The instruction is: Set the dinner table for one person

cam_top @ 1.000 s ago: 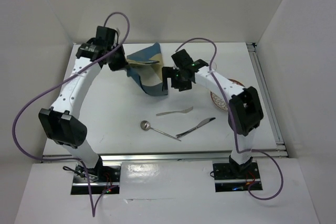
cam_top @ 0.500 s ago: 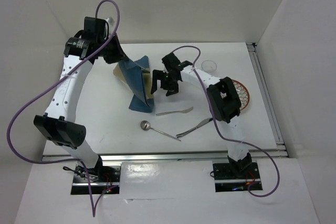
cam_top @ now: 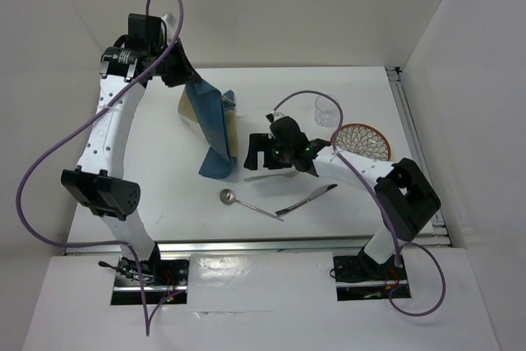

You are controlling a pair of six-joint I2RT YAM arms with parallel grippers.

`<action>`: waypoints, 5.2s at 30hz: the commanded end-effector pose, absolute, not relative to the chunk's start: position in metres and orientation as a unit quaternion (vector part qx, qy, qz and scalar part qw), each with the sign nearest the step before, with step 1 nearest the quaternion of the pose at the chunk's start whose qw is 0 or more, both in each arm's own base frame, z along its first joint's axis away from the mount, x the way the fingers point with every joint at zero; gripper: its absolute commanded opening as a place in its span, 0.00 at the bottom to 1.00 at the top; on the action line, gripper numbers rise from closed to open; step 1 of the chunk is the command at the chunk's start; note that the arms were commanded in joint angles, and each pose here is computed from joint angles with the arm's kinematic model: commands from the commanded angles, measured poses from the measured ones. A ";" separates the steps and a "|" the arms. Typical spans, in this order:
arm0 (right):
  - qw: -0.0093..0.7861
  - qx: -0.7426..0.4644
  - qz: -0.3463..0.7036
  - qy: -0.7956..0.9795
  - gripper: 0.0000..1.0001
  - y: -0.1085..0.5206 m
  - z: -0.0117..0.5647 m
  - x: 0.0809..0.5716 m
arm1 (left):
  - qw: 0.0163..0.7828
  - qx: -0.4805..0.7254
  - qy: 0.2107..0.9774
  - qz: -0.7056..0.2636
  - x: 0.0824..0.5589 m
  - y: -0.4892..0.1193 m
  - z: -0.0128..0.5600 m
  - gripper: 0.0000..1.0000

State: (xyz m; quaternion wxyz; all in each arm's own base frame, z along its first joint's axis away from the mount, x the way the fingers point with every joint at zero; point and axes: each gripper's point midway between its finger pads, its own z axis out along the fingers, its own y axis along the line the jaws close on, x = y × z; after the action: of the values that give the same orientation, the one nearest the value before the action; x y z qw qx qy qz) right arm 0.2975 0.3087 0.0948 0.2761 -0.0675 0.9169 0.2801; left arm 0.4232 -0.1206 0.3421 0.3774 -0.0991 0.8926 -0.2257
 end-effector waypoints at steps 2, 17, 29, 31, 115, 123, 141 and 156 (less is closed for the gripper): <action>0.395 -0.120 0.318 0.853 0.99 0.350 0.147 0.308 | 0.395 -0.085 0.881 -0.246 0.438 -0.127 0.354 0.00; 0.363 0.045 0.201 0.909 0.60 0.389 0.075 0.331 | 0.416 -0.083 0.865 -0.267 0.440 -0.125 0.378 0.00; 0.540 0.056 0.161 0.824 0.00 0.321 0.222 0.465 | 0.481 -0.063 0.805 -0.342 0.462 -0.104 0.431 0.00; 0.608 0.032 0.165 0.776 0.00 0.303 0.301 0.499 | 0.502 -0.064 0.784 -0.360 0.471 -0.093 0.452 0.00; 0.246 -0.068 0.203 0.945 0.08 0.268 0.130 0.411 | 0.165 -0.246 0.933 -0.206 0.414 -0.047 0.119 0.00; 0.244 -0.007 0.124 0.962 0.04 0.237 0.076 0.443 | 0.123 -0.260 0.944 -0.164 0.417 -0.060 0.069 0.00; 0.156 0.082 0.079 0.981 0.00 0.178 -0.011 0.342 | 0.041 -0.272 0.954 -0.117 0.378 -0.060 0.004 0.00; 0.124 0.081 0.051 0.988 0.00 0.167 -0.027 0.290 | 0.036 -0.264 0.958 -0.102 0.346 -0.058 0.000 0.00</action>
State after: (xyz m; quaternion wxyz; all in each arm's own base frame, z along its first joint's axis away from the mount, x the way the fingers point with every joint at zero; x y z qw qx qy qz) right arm 0.3524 0.1939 0.0141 0.2185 0.0876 0.9637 0.1261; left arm 0.3754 -0.0687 0.0186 0.0765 -0.2668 0.9486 -0.1519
